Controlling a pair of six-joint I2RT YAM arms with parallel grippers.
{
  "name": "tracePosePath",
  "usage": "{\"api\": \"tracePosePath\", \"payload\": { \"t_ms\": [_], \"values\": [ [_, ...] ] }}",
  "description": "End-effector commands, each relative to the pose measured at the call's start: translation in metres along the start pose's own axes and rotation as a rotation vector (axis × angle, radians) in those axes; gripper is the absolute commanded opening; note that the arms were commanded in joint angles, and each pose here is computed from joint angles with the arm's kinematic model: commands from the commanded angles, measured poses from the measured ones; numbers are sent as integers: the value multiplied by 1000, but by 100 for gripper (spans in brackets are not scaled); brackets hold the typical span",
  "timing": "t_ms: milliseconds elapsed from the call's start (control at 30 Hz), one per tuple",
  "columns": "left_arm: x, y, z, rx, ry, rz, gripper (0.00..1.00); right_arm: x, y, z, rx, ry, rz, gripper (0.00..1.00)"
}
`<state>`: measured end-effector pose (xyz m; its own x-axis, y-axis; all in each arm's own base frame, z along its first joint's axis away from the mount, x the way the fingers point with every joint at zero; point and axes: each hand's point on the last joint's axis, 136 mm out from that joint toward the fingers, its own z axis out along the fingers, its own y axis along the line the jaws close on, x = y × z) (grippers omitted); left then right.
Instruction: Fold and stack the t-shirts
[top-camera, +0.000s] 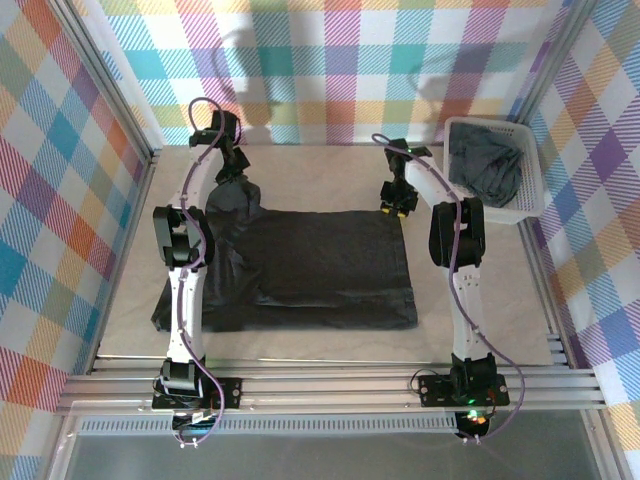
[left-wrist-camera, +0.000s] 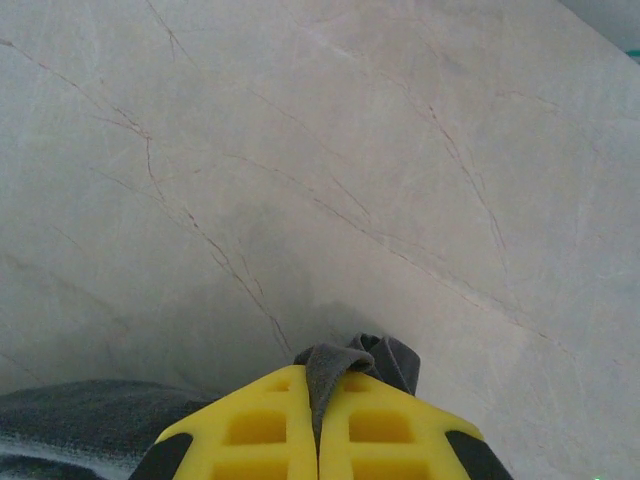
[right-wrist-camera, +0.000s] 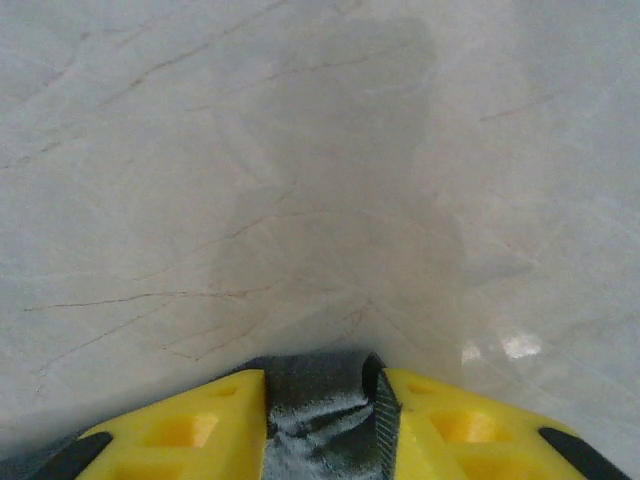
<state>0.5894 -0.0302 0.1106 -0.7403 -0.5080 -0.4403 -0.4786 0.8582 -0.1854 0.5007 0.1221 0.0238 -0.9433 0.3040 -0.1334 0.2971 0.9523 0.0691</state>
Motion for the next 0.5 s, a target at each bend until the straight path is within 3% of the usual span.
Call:
{"api": "tracePosePath", "payload": {
  "t_ms": [0, 133, 467],
  "values": [
    [-8, -7, -36, 37, -34, 9, 0, 10, -3, 14, 8, 61, -37, 26],
    [5, 3, -40, 12, -3, 8, 0, 7, -4, 5, 5, 18, -93, 0],
    [48, 32, -93, 40, 27, -75, 0, -2, 16, -54, -138, -168, -193, 0]
  ]
}}
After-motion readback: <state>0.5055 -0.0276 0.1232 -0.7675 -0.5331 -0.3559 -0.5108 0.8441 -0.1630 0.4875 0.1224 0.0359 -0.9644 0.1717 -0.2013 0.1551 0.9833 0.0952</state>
